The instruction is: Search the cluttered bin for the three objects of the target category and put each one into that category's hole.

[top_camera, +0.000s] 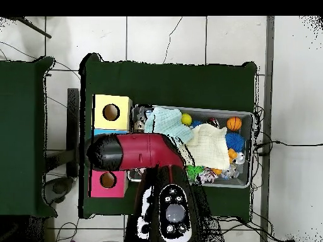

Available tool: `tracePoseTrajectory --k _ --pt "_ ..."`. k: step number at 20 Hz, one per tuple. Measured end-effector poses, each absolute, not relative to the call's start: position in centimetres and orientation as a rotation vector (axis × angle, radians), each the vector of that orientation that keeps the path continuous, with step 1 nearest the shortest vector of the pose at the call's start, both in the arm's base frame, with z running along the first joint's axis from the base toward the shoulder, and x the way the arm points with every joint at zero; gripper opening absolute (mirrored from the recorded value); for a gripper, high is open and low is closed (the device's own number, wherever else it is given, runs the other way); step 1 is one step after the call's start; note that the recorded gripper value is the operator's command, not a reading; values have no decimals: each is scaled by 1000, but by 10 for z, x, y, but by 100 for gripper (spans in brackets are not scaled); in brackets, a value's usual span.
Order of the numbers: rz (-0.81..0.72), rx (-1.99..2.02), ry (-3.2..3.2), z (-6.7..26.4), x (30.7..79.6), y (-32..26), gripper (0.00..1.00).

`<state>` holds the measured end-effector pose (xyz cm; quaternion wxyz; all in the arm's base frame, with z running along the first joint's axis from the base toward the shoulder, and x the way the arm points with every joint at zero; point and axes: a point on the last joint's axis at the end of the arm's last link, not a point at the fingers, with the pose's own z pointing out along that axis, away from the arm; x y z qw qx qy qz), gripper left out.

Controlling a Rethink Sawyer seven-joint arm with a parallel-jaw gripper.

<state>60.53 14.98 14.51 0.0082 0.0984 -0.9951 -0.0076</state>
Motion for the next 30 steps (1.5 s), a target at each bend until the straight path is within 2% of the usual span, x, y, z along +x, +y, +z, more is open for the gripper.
tracePoseTrajectory --k 6,16,23,30 --pt "-20 254 -3138 149 622 128 100" --pt "14 196 -3141 99 645 77 100" --pt "7 215 -3116 69 644 82 100" --pt "13 281 -3170 60 646 107 100"
